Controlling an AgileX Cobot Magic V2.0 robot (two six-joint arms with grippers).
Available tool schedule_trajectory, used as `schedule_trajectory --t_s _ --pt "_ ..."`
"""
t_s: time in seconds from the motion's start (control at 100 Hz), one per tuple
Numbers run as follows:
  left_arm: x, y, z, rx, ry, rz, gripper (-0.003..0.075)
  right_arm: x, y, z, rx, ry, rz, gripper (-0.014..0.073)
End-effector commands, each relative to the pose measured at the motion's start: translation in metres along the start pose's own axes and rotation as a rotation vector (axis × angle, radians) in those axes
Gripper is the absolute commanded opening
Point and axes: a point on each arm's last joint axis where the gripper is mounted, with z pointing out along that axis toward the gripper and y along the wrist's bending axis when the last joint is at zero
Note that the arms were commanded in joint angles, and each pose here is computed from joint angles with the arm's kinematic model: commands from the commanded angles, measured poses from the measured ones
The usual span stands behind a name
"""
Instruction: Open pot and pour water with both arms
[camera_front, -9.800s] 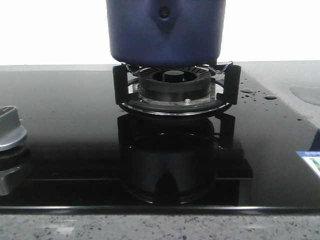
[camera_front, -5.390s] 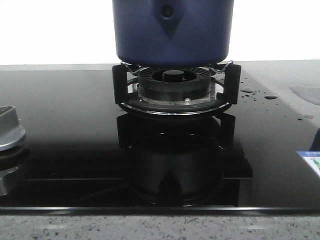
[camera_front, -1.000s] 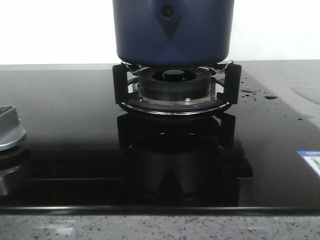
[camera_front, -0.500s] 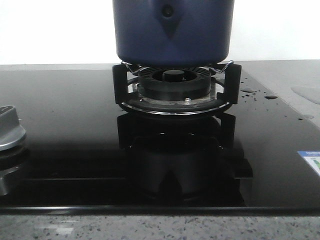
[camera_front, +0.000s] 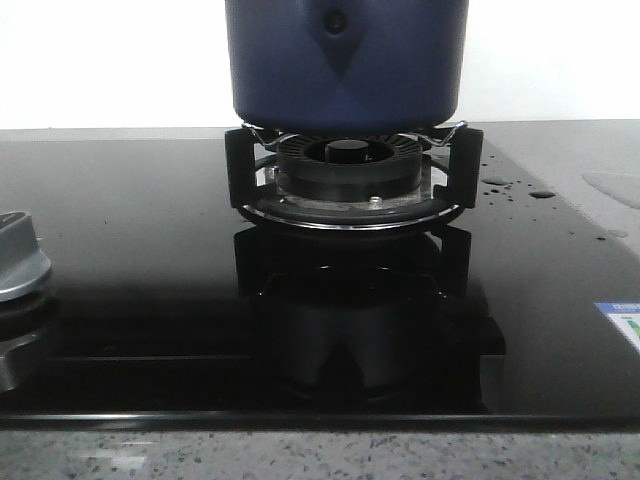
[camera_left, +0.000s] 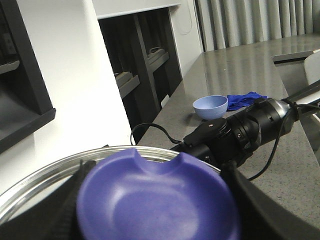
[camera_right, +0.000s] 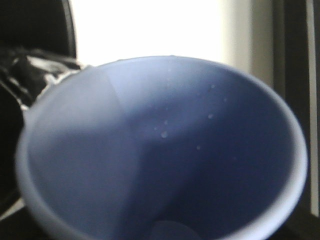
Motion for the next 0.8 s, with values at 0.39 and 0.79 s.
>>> schedule_trajectory --t_s 0.39,0.79 --pt "-0.027 -0.008 -0.007 -0.020 -0.120 0.001 0.0229 0.000 -0.061 -0.017 0.136 0.085 -0.386 0.0204" --pt "-0.026 -0.008 -0.007 -0.016 -0.115 0.004 0.0229 -0.017 -0.076 -0.013 0.182 0.066 -0.478 0.0204"
